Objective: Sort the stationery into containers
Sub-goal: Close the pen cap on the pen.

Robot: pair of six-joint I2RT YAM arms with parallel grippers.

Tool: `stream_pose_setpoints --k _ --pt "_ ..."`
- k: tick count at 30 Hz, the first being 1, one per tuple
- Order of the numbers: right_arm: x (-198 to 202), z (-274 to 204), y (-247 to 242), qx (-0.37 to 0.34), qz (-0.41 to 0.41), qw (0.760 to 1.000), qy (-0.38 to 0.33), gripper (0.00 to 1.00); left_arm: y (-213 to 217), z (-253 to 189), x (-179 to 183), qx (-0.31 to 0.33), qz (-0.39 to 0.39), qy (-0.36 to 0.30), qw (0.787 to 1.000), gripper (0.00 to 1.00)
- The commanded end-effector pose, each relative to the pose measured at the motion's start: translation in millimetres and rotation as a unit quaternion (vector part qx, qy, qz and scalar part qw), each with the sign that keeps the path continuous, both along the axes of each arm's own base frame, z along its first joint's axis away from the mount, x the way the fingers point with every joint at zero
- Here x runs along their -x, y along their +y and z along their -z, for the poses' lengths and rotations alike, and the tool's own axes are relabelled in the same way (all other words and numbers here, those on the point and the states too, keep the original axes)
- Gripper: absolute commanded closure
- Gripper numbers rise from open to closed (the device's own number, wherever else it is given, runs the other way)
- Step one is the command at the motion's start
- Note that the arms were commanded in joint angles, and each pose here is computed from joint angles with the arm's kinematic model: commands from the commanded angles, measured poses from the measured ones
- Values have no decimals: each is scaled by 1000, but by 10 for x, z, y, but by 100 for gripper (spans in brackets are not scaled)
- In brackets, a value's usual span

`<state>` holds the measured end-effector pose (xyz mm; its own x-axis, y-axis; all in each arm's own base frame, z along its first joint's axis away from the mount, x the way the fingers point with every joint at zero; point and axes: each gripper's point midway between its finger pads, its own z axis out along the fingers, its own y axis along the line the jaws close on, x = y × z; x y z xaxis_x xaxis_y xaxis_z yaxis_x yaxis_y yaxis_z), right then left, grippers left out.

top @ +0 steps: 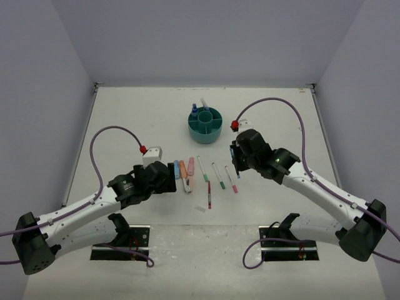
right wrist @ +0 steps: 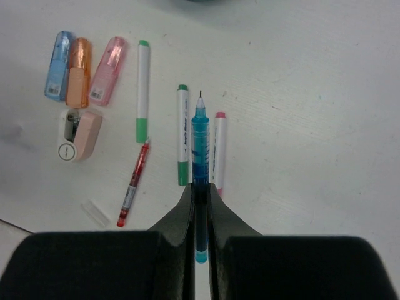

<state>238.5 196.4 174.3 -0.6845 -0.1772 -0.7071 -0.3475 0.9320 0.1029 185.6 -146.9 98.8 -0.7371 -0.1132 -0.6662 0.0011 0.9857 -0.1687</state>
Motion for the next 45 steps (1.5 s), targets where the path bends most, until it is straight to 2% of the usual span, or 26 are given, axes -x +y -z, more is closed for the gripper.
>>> stream_pose_setpoints --k 1,6,11,16,17,18,20,21,24,27,29,34,38,41,45 --pt "-21 94 52 -3 -3 1000 8 100 -47 7 -73 41 -41 -23 998 0" --pt "-32 245 126 -1 -11 1000 25 100 -38 128 14 57 -52 -24 997 7" --pt "-58 287 110 11 -9 1000 25 100 -407 59 259 76 3 -38 996 19" --pt "-99 185 65 7 3 1000 7 100 -877 -87 492 92 -22 -26 995 19" --pt "-111 172 45 7 7 1000 3 100 -911 8 572 73 -35 -16 997 19" --pt "-117 177 33 9 9 1000 2 100 -1002 -118 544 88 -36 -23 995 19" --pt "-162 183 -65 15 28 999 -4 100 -1273 34 620 22 -7 -12 1000 17" --pt "-177 170 -107 14 36 999 -7 100 -1438 -53 614 22 9 -12 1000 17" --pt "-183 115 -188 3 47 999 -16 100 -1692 23 602 -80 107 -26 991 17" --pt "-162 28 -263 -19 50 998 -27 100 -1676 74 610 -163 216 -48 962 13" --pt "-153 -33 -291 -31 52 998 -37 100 -1733 68 683 -164 307 -48 936 7" --pt "-152 -95 -279 -41 45 997 -47 100 -1638 -6 789 -159 410 -42 897 5" --pt "-154 -42 -250 -41 35 998 -44 100 -1552 217 1131 -159 555 4 817 0" --pt "-151 -33 -243 -40 31 998 -45 100 -1513 341 1317 -168 618 55 766 0" --pt "-137 -78 -256 -45 28 997 -54 100 -1502 403 1194 -187 642 61 741 0"
